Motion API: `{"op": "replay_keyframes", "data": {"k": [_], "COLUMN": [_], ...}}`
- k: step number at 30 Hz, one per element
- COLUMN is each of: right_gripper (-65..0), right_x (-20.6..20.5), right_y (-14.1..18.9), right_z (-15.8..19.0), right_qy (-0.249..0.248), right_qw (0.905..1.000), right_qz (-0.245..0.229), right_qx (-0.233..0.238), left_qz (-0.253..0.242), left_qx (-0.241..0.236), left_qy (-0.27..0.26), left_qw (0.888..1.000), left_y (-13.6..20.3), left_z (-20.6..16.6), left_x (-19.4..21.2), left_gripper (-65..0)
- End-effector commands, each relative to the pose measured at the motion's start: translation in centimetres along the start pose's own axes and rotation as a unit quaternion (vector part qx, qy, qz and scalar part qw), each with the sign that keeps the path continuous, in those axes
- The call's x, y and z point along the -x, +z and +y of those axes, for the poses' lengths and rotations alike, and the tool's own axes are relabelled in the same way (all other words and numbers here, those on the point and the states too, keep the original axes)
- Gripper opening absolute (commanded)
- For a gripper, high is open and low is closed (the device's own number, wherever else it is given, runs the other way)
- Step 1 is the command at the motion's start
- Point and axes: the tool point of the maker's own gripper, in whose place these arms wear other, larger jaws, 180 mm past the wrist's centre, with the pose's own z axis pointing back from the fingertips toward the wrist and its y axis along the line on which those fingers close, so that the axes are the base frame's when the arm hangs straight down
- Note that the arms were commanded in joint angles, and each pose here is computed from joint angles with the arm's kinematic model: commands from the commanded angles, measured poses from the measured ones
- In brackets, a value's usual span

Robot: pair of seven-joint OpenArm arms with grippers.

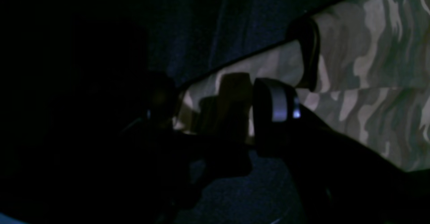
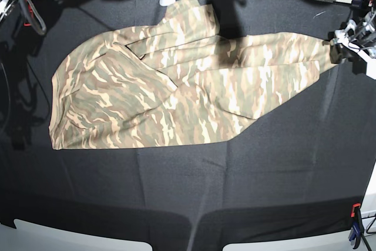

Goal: Layout the t-shirt on the table in an organized manner, then fold the t-shirt properly
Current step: 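Drag the shirt edge further with the left gripper, stretching the shirt flat, then release the shirt edge and raise the left gripper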

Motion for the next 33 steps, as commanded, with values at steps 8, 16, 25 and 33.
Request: {"op": "replay_keyframes", "data": {"k": [8, 16, 25, 33], "right_gripper": [-52.9, -52.9, -52.9, -52.9], "right_x": [-1.9, -1.9, -1.8, -3.8], "right_y": [1.1, 1.1, 1.1, 0.2], "right_z": [-0.7, -0.7, -0.7, 4.1], "right_qy": [0.014, 0.014, 0.014, -0.014], "right_qw": [0.9995, 0.9995, 0.9995, 0.9898], "right_qz": [-0.027, -0.027, -0.027, -0.104], "right_qx": [0.009, 0.009, 0.009, -0.097], "left_qz": [-0.017, -0.073, -0.037, -0.060], "left_qx": [0.031, 0.107, 0.120, 0.188], "left_qy": [0.005, -0.054, -0.048, -0.049], "left_qw": [0.999, 0.990, 0.991, 0.979], "left_y": [0.7, 2.4, 2.5, 3.7], "left_z": [-1.3, -5.9, -6.3, -9.0], "left_x": [-1.9, -5.5, -3.2, -3.9], "left_gripper": [-30.7, -30.7, -30.7, -30.7]}}
